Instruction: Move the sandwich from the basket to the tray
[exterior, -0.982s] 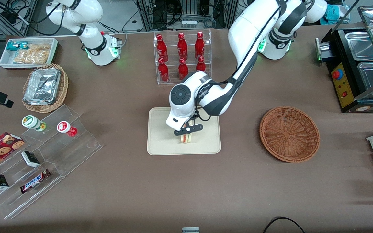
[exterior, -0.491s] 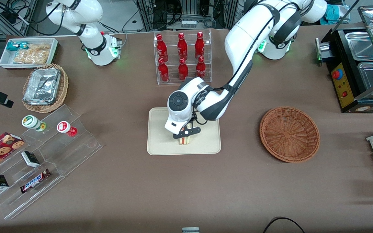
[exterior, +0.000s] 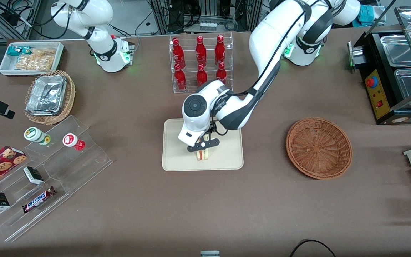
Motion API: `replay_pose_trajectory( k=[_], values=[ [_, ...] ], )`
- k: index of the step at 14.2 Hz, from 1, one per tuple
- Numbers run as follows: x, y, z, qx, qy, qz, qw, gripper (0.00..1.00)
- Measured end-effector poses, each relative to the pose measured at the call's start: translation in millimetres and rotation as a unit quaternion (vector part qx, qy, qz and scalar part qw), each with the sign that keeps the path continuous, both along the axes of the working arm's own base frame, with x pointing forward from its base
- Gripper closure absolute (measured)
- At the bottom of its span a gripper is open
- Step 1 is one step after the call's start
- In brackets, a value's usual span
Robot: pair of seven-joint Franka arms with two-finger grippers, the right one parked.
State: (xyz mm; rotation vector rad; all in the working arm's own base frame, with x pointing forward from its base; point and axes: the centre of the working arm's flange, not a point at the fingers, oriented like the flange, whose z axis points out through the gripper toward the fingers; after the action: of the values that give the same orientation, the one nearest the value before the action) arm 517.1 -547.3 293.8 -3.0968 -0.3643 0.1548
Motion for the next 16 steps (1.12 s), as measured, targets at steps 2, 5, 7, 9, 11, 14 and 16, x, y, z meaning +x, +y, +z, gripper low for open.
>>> replay_pose_trajectory(
  k=[2,5,7,9,11,14,16],
  values=[
    [-0.2,15.3,31.0,0.042,-0.006,-0.019,0.9989,0.0],
    [2.2,48.5,62.4,0.086,0.004,0.001,0.9963,0.0],
    [19.4,86.5,72.6,0.085,0.0,0.016,0.9963,0.0],
    [29.5,130.3,78.5,0.085,0.006,0.0,0.9963,0.0],
    [31.9,173.5,87.6,0.083,0.015,-0.019,0.9962,0.0],
    [30.9,235.2,112.4,0.066,0.031,-0.052,0.996,0.0],
    [28.8,279.9,128.8,0.062,0.04,-0.068,0.995,0.0]
  ],
)
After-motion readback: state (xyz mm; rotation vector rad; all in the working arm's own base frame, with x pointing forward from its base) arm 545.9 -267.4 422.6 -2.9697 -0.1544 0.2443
